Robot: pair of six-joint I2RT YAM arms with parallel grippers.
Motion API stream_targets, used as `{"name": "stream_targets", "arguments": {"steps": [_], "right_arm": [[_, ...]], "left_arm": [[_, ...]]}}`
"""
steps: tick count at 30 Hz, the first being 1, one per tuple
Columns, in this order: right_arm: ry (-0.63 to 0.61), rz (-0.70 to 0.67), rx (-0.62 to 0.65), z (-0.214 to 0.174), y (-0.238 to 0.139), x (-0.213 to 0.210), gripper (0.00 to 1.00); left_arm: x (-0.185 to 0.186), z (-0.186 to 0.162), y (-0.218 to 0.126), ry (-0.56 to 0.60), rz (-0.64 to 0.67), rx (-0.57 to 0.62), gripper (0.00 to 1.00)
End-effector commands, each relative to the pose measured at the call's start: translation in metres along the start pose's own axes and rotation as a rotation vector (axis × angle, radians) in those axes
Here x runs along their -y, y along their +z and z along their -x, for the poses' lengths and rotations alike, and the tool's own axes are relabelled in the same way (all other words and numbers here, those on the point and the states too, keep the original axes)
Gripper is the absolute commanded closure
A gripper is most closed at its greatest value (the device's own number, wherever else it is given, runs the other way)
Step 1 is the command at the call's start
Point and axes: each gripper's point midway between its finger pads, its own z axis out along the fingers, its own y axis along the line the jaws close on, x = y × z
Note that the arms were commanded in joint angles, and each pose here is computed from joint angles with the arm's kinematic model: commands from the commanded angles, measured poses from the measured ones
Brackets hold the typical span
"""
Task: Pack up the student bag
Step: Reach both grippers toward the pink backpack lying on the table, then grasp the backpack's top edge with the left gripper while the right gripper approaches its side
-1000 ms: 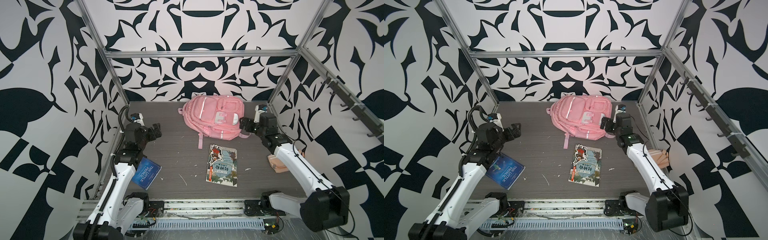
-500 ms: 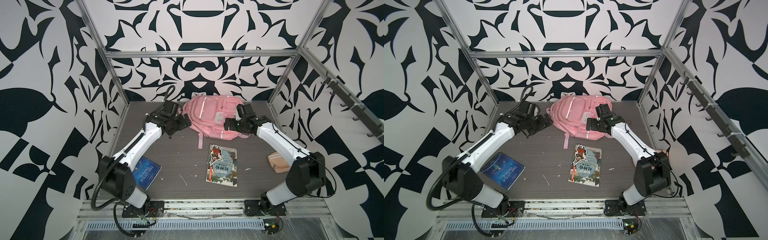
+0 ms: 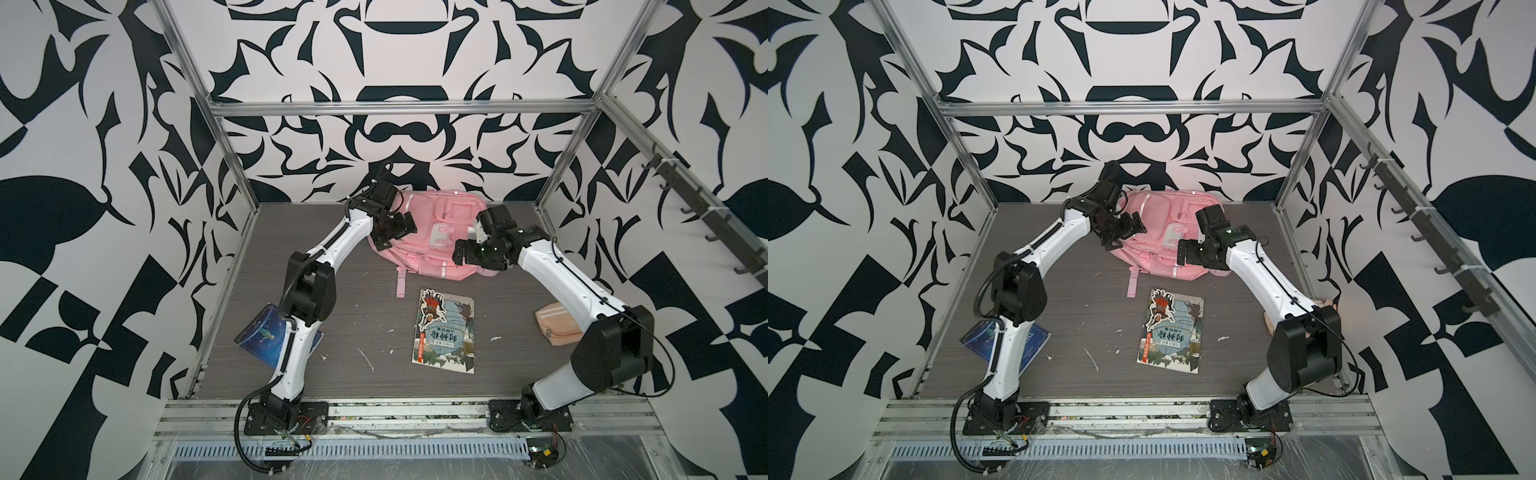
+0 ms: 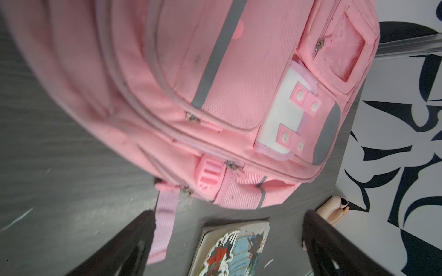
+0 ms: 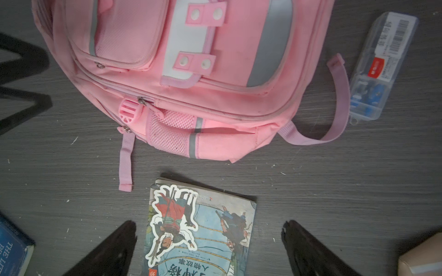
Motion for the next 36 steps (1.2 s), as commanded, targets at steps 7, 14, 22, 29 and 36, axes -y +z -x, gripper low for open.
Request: {"name": "stream_targets", "arguments": {"steps": [7,14,22,29,36], "right_arm": [[0.022,-0.019,0.063,-0.015,-0.049,0.016,0.01],[0.072,0.006,0.050,-0.025,-0.040,0.021,0.01],[0.094,0.049,0.020,-0.023,-0.032,0.012,0.01],[0.087,-0.007,0.079,-0.028,-0.064,0.025,0.01],[0.083,-0.031,0.110,-0.042,-0.081,0.037,0.01]], "left_arm": [[-0.025,0.028,0.010,-0.047,-0.028,-0.044,0.00],[-0.056,0.031,-0.029,-0.053,-0.014,-0.004,0.00],[-0.066,0.076,0.016,-0.043,-0.137,-0.021,0.01],[-0.065,0.095,0.030,-0.010,-0.152,0.053,0.01],[-0.077,0.085,0.025,-0.060,-0.134,0.064,0.01]]}}
